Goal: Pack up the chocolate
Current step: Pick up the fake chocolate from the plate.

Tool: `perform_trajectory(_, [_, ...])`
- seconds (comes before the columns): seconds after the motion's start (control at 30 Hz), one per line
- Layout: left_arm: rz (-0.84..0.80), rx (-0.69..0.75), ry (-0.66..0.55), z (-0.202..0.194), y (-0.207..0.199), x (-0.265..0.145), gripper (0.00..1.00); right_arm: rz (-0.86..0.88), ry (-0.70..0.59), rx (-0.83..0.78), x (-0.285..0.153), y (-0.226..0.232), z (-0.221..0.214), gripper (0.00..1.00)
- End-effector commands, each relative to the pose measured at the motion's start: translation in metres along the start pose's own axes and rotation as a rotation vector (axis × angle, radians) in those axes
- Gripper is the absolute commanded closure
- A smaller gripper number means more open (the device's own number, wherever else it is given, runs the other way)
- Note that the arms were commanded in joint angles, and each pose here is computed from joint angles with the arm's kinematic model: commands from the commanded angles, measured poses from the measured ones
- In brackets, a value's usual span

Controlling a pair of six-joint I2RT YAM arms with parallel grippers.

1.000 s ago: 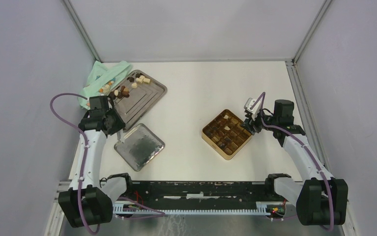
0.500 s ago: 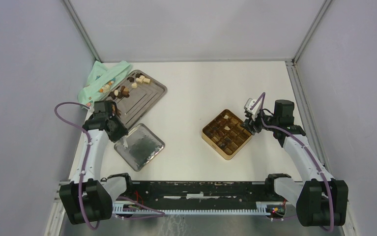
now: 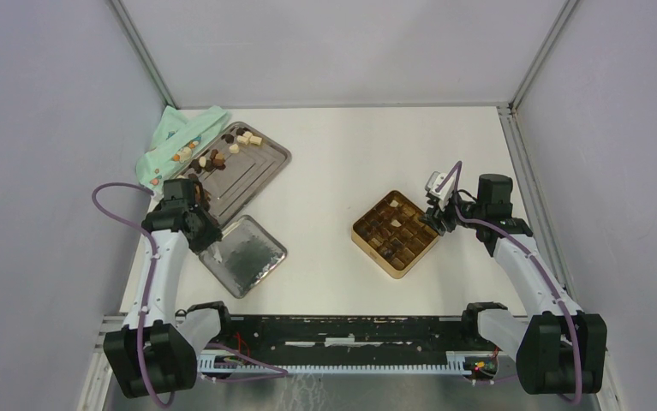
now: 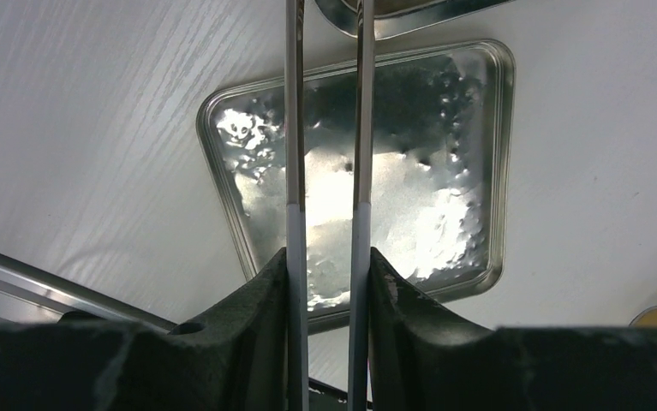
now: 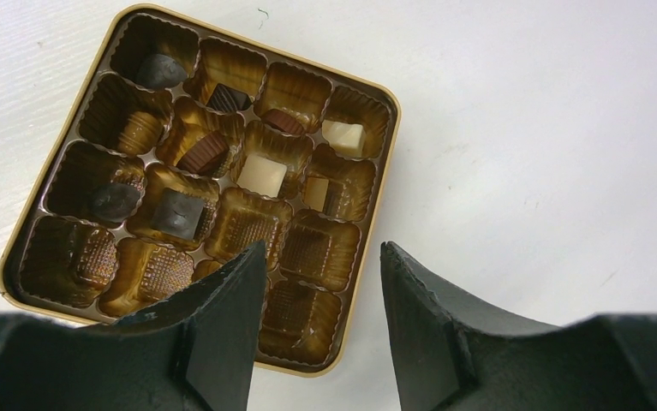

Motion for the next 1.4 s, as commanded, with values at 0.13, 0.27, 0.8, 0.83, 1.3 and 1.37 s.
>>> perform_trajectory(0.13, [0.019, -0.050, -0.033, 0.004, 0.004, -0.007, 0.61, 0.003, -0.033, -0.040, -0.001, -0.005, 0.013, 0.42])
perform_trajectory(0.27, [-0.031, -0.043, -0.014, 0.004, -0.006, -0.009, 0.61, 0.003, -0.032, -0.041, 0.000, -0.005, 0.013, 0.42])
perform_trajectory(0.8, [-0.084, -0.067, -0.005, 0.001, -0.014, -0.014, 0.60, 0.013, -0.029, -0.042, 0.001, -0.003, 0.012, 0.42])
perform_trajectory(0.83, [-0.087, -0.071, -0.010, 0.001, -0.014, -0.016, 0.60, 0.012, -0.028, -0.042, 0.001, -0.004, 0.012, 0.42])
perform_trajectory(1.3, [-0.103, -0.056, 0.046, -0.011, -0.016, -0.004, 0.59, 0.018, -0.025, -0.042, 0.001, -0.003, 0.011, 0.42])
perform_trajectory(1.37, [-0.100, -0.055, 0.052, -0.013, -0.015, -0.001, 0.59, 0.019, -0.024, -0.041, 0.002, -0.003, 0.011, 0.42])
Point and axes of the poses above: each gripper's point midway between its finger pads, its own x axis out along the fingers, its own y axis along the line the jaws close on, z = x × y, the point moved 1 cm from there along -x, back along the fingers, and after that the axes turned 3 degrees about -x, right-handed, at the moved point
